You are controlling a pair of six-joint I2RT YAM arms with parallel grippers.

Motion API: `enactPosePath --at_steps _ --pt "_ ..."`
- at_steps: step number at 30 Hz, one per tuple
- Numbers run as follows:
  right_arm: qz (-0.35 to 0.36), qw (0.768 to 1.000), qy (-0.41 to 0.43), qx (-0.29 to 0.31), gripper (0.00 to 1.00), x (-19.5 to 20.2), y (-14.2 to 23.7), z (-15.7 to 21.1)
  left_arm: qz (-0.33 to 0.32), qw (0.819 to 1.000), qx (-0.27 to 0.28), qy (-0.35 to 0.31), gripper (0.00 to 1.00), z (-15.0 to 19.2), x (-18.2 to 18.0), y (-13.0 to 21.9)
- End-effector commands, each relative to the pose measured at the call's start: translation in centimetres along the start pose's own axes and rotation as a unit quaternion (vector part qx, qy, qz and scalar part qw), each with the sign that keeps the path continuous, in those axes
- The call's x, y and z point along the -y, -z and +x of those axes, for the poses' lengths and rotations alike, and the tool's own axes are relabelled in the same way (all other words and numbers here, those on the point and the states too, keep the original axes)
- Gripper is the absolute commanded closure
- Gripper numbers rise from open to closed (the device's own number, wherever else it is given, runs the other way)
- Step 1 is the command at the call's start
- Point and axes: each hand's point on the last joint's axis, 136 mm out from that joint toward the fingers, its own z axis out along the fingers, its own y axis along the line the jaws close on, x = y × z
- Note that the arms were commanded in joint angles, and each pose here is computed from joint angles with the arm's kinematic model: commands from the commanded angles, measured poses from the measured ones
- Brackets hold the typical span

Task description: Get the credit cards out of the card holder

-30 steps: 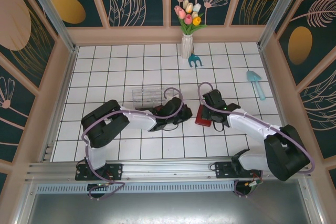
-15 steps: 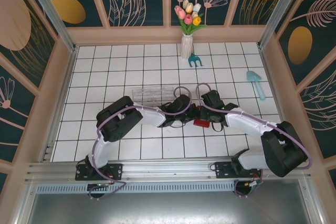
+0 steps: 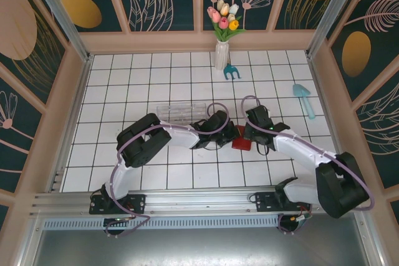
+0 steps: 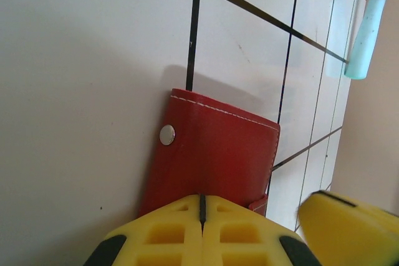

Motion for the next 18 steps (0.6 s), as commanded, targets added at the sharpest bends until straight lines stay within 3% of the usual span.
enactPosePath --at_steps 1,7,10,12,18 --pt "0.036 0.999 -0.017 0.005 1.00 2.1 0.4 0.4 -0.156 0.986 -0.032 0.045 1.00 2.5 -10.9 -0.5" --pt "-0.029 0.999 0.015 -0.005 1.00 -0.7 0.5 0.8 -0.142 0.989 -0.031 0.039 1.00 2.3 -10.0 -0.6" --pt "-0.048 0.998 0.047 0.002 0.79 -2.7 1.0 1.1 -0.136 0.989 -0.034 0.037 1.00 2.4 -9.7 -0.7" --pt "-0.054 0.997 0.059 0.001 0.73 -3.5 1.1 1.3 -0.134 0.990 -0.034 0.037 1.00 2.4 -9.7 -0.7" --pt "-0.030 0.997 0.073 -0.014 0.66 -3.1 0.3 2.2 -0.111 0.993 -0.042 0.022 1.00 2.4 -8.2 -0.8"
